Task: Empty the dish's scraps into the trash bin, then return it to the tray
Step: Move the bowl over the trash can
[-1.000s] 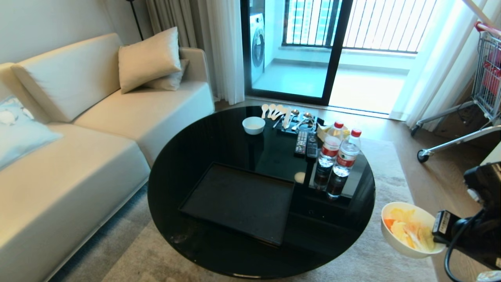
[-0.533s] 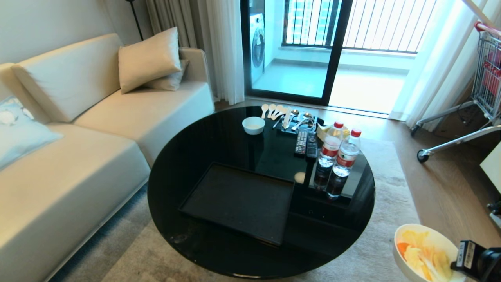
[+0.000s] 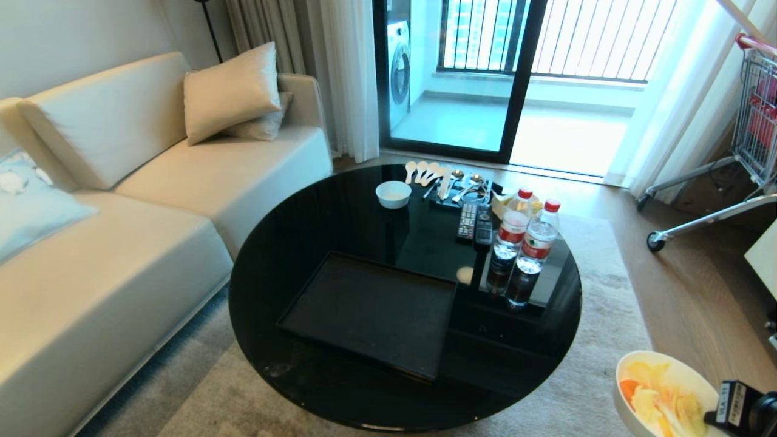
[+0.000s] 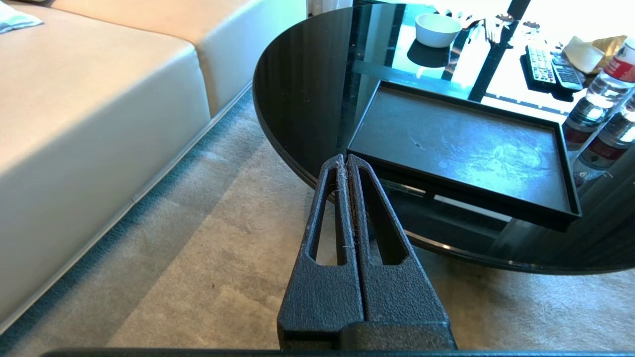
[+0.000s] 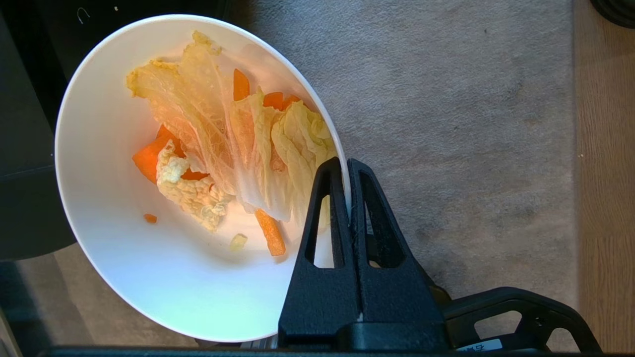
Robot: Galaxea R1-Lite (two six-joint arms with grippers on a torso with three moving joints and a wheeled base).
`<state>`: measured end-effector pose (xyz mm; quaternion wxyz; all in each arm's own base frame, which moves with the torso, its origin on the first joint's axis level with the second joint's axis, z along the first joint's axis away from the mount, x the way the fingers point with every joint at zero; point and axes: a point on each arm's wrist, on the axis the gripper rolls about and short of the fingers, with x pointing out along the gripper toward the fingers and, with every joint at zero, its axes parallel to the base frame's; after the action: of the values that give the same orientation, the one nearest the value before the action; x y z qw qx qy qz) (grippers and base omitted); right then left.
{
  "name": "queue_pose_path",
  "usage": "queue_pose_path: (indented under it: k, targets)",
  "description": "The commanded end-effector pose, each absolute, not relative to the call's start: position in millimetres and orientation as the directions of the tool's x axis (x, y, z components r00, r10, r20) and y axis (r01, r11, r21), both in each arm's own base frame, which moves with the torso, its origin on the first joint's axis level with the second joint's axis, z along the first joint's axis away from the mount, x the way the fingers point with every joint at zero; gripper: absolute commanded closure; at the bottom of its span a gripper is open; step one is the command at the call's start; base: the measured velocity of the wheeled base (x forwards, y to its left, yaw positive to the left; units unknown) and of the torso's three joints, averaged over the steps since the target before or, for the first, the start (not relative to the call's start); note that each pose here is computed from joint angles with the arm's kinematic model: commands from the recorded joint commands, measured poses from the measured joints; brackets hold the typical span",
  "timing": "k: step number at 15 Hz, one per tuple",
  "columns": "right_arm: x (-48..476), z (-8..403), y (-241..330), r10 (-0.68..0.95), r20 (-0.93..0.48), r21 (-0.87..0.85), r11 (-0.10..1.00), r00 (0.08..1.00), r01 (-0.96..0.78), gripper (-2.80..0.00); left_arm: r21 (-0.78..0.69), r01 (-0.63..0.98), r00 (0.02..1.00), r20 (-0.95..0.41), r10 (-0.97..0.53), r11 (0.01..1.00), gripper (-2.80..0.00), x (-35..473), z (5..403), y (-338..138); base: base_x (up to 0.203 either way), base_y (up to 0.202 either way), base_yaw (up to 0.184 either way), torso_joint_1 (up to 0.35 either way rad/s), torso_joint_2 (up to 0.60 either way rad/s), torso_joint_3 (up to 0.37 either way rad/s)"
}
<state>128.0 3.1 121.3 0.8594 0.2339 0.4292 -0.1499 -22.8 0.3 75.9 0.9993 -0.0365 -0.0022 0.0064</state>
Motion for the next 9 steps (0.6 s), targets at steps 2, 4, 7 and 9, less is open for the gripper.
queue_pose_path:
  k: [2, 4, 7, 9]
  targets:
    - [126.3, 117.9, 3.1, -0.056, -0.815, 0.257, 0.858, 0.577, 0.446, 0.0, -0.075, -0.013, 1.0, 0.005, 0.014, 0.997, 0.0, -22.8, 76.0, 0.3, 0.0, 0.0, 0.0, 0.0, 0.0, 0.0]
    - [126.2, 116.1, 3.1, -0.056, -0.81, 0.26, 0.858, 0.584, 0.443, 0.0, -0.074, -0.013, 1.0, 0.005, 0.014, 0.997, 0.0, -22.8, 76.0, 0.3, 0.0, 0.0, 0.0, 0.0, 0.0, 0.0]
    - [125.9, 115.2, 3.1, -0.056, -0.81, 0.26, 0.858, 0.584, 0.443, 0.0, -0.074, -0.013, 1.0, 0.005, 0.014, 0.997, 0.0, -22.8, 76.0, 0.3, 0.0, 0.0, 0.0, 0.0, 0.0, 0.0]
    - [125.7, 115.5, 3.1, -0.056, -0.809, 0.261, 0.858, 0.586, 0.442, 0.0, -0.074, -0.013, 1.0, 0.005, 0.014, 0.997, 0.0, -22.8, 76.0, 0.3, 0.0, 0.0, 0.0, 0.0, 0.0, 0.0]
